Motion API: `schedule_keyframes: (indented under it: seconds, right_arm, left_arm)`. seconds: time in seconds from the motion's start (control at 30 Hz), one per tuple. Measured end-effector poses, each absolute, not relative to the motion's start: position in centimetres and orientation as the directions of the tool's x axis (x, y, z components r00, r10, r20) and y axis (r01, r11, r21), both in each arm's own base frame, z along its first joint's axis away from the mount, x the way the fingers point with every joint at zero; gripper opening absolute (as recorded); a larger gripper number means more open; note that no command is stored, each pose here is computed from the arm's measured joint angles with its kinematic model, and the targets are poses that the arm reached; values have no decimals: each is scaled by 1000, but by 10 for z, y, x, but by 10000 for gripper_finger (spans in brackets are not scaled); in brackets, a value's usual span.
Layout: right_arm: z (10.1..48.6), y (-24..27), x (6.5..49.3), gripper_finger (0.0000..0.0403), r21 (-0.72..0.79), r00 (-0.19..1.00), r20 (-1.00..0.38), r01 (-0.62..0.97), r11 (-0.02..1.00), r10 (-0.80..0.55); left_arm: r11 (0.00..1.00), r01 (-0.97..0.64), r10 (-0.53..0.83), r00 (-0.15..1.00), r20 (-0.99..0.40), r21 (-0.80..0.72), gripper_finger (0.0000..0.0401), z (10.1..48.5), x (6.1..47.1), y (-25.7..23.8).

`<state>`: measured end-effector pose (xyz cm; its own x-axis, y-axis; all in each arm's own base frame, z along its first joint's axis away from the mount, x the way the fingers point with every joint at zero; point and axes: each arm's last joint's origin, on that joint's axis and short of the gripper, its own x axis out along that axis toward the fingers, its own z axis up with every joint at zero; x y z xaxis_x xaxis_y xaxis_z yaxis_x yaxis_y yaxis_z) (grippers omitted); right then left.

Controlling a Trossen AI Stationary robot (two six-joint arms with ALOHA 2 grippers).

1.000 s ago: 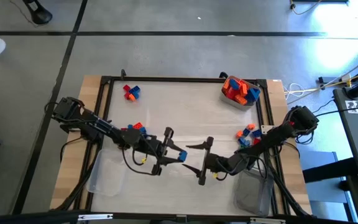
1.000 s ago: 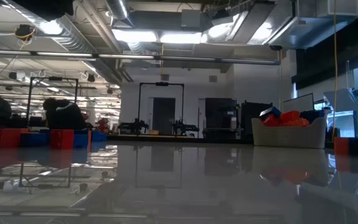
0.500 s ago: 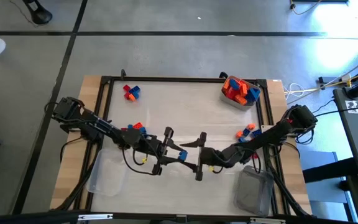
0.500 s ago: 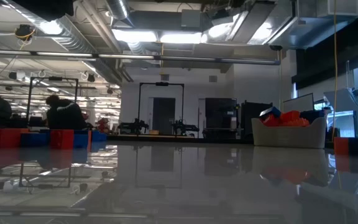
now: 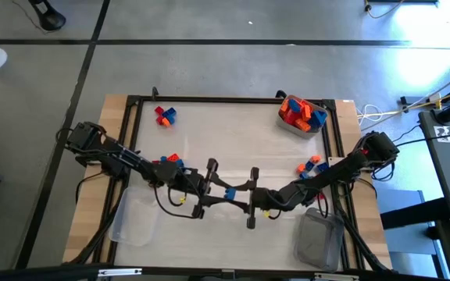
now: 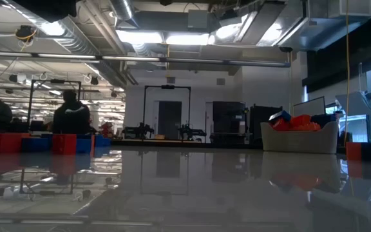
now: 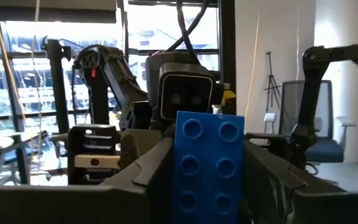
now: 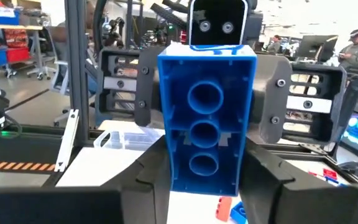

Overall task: Sort blocks by size
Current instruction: Put the blue game piece into the gray bin

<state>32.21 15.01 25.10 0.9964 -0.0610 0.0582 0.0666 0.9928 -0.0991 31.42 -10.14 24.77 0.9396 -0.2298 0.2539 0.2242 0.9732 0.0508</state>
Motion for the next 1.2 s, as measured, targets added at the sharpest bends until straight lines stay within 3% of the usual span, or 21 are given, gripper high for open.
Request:
schedule_keyframes:
  seconds: [0.27,0.57,0.8,1.2]
  right_arm:
    - [250,148,322,148,-126,993,42,113,986,-109]
    - [268,134,303,147,-214,959,-55,260,942,-278]
    - [287,117,277,142,-306,887,-116,397,865,-447]
    - [304,43,253,146,-468,652,-168,607,642,-739]
  left_arm:
    - [978,206,-204,939,276,21,204,258,312,-90]
    - [987,160,-160,987,-23,5,223,265,293,-75]
    - [999,37,-35,975,-219,2,223,247,288,-77]
    - [998,-14,-6,954,-299,-66,224,201,294,-81]
